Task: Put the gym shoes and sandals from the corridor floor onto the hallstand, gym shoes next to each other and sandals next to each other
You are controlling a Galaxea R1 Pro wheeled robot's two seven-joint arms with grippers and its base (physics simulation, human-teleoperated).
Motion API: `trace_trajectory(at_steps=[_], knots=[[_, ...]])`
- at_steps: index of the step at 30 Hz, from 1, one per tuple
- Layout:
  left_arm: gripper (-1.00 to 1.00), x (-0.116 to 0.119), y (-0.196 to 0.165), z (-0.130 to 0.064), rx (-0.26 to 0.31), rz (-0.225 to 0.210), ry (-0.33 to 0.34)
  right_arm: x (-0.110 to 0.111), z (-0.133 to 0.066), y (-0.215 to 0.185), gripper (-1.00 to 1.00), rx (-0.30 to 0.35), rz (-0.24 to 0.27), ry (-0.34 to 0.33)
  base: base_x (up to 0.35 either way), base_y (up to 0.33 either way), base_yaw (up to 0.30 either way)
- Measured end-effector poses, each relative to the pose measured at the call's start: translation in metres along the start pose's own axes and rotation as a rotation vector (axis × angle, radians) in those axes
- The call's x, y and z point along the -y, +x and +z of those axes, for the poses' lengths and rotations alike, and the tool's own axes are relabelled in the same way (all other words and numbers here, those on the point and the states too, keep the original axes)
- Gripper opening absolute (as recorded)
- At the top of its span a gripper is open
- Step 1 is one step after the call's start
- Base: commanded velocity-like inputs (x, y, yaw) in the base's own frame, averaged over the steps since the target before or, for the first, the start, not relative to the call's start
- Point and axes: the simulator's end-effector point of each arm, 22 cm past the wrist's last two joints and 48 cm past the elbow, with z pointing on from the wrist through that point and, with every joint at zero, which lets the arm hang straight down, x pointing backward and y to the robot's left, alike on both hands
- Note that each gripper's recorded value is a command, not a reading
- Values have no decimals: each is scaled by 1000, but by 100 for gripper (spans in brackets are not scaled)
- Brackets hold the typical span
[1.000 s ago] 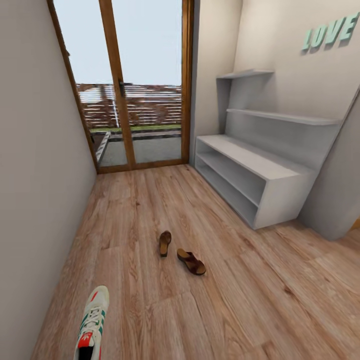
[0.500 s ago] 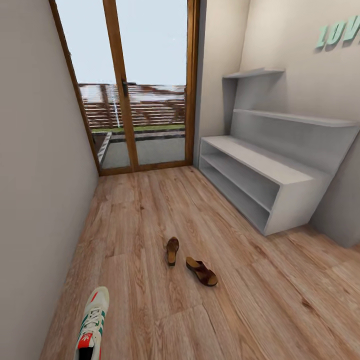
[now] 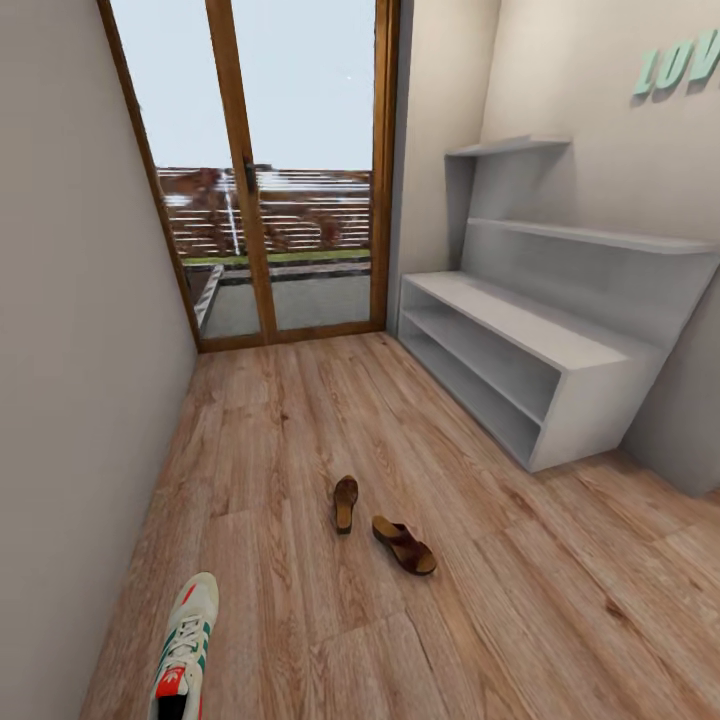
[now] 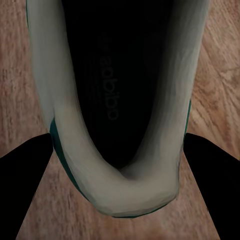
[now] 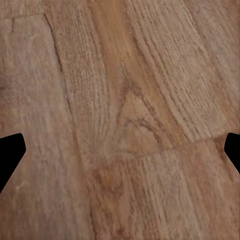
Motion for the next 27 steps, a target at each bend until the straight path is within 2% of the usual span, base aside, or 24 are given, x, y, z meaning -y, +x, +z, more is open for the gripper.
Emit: trace_trajectory(at_steps=[9, 27], knots=[[-100, 0, 0, 0, 0, 0, -2, 0, 0, 0, 100, 0, -2, 0, 150, 5, 0], [-100, 0, 0, 0, 0, 1, -2, 0, 0, 0, 100, 0, -1, -1, 294, 111, 0]])
